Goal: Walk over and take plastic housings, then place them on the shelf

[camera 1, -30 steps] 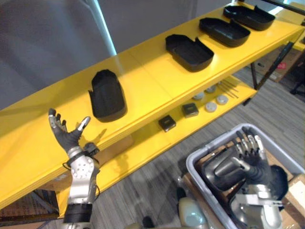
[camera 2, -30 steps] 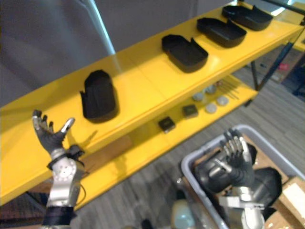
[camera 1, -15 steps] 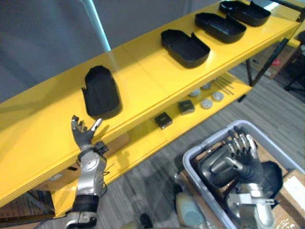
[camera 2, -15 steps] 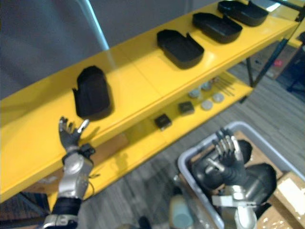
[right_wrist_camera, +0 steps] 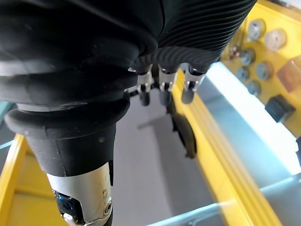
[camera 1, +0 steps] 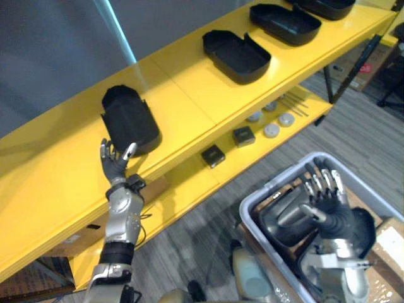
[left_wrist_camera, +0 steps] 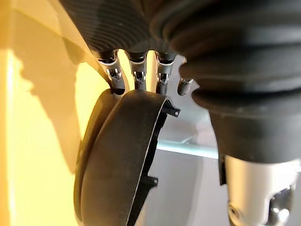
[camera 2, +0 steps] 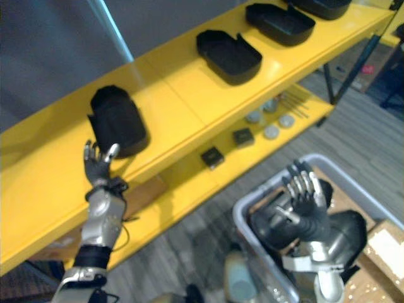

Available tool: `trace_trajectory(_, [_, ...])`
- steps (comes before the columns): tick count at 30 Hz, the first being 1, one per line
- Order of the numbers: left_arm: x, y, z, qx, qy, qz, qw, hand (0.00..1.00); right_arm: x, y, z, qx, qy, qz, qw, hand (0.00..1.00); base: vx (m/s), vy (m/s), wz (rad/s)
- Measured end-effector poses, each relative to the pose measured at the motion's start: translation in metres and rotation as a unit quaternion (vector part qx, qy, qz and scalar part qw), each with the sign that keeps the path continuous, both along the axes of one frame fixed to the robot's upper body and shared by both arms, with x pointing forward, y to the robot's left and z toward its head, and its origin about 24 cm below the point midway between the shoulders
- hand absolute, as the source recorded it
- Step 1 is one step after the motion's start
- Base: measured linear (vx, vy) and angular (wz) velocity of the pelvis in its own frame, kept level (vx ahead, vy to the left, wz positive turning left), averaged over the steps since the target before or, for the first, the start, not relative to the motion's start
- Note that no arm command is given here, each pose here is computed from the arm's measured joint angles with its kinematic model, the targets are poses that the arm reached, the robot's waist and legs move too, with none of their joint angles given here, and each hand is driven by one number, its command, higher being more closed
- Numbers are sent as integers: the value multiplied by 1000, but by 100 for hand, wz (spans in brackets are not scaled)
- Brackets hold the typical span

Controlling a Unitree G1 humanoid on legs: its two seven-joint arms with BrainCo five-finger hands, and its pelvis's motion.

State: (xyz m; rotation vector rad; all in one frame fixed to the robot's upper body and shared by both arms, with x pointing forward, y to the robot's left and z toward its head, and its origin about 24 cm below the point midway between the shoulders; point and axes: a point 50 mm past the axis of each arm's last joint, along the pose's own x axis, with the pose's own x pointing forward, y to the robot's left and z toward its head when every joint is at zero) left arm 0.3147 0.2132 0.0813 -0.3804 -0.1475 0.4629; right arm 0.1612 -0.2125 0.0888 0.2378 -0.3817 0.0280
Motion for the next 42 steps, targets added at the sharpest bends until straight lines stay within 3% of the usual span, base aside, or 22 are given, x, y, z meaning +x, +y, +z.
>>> trace_trajectory(9, [0,-5,-3,-23,4,-4,1000,0,-1,1,0,-6,-1,13,1000,0,-1,-6,-1])
trace_trajectory(13, [-8,-2,-12,-39,12,26,999,0,-2,4,2,-20,-13,40,999,0,-16,-2,3])
trace_trajectory(17, [-50,9,-34,-47,17,79,996,0,-7,11,16,-29,-57,59,996,0,11,-19,17])
trace_trajectory(23, [-134,16,-26,8,-21,128,992,0,-13,13,24,-29,-70,59,995,0,13,-18,43])
trace_trajectory(27, [-161,25,-37,33,23,152,988,0,-8,13,26,-29,-79,61,995,0,2,11,39])
trace_trajectory(31, [-169,26,-46,36,58,131,989,0,4,17,32,-26,-93,69,993,0,-26,40,26])
trace_trajectory(36, [-177,24,-84,32,160,94,982,0,29,32,2,-55,16,104,993,0,4,36,23])
trace_trajectory(42, [-217,22,-156,24,341,89,936,0,58,38,-34,-58,135,124,981,0,34,52,15])
